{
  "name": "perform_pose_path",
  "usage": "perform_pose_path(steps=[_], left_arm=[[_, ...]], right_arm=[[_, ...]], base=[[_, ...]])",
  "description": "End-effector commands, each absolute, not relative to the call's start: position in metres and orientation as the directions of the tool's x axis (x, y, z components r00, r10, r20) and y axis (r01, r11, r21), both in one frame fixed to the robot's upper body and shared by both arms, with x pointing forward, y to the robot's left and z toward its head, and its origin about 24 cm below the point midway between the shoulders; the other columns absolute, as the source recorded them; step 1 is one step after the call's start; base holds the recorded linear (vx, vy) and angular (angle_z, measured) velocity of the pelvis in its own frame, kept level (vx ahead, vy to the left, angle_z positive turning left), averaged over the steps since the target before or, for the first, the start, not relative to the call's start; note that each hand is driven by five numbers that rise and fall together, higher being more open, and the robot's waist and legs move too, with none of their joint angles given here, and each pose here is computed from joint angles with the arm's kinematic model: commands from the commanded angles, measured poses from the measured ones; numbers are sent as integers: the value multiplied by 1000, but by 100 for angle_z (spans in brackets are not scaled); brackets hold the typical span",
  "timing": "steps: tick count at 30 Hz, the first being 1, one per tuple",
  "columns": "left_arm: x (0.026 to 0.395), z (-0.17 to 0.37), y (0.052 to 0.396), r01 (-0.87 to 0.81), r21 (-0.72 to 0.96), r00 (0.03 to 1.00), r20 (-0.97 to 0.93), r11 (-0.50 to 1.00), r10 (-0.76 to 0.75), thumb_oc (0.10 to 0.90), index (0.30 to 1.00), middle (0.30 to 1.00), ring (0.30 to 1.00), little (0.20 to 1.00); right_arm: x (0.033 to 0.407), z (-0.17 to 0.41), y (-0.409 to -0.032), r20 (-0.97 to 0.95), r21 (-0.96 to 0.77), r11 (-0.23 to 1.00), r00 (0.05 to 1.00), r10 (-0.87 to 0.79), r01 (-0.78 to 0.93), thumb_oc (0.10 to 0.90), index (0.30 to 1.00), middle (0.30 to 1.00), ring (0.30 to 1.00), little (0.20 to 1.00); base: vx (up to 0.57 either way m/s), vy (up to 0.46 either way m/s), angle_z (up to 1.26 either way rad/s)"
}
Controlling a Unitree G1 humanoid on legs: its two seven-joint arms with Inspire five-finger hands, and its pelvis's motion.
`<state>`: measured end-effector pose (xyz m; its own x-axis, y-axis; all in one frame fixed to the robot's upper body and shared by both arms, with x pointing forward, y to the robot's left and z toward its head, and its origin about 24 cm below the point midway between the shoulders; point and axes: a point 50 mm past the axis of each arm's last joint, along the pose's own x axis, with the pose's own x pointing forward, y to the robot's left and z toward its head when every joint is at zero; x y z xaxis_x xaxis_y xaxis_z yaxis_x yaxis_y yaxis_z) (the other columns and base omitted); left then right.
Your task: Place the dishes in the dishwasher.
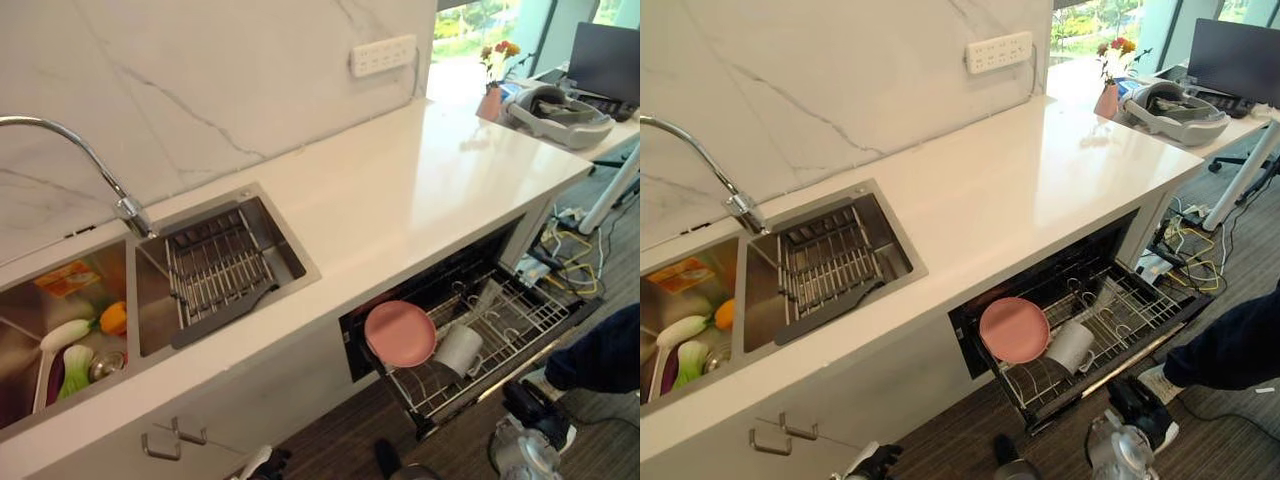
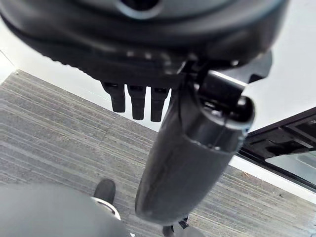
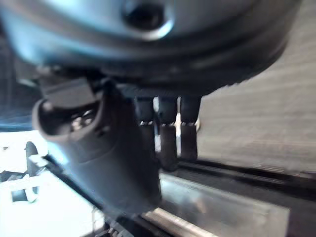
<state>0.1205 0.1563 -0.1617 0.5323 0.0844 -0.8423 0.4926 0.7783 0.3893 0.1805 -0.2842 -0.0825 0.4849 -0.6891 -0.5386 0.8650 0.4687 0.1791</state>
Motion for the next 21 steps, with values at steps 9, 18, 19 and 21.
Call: perform_pose_path(steps=[9,18,19,21], left_arm=[[119,-161,183,532,432,531,-840,728,110,800,900,900,900,900],[95,-168,184,556,366,454,-886,747,97,800,900,900,900,900],[91,-169,185,545,355,441,-892,759,101,800,900,900,900,900],[83,-170,185,528,329,414,-905,783,100,800,900,900,900,900]], right_arm=[[301,20,-298,-199,547,594,781,-592,589,400,300,300,300,300],[304,39,-334,-170,387,658,751,-638,646,665,698,698,698,698],[298,33,-338,-190,366,653,740,-646,664,800,900,900,900,900],[290,26,-344,-213,323,652,724,-656,686,800,900,900,900,900]], base=[[-30,-52,30],[-29,-50,44],[-28,-52,52],[-4,-40,48]])
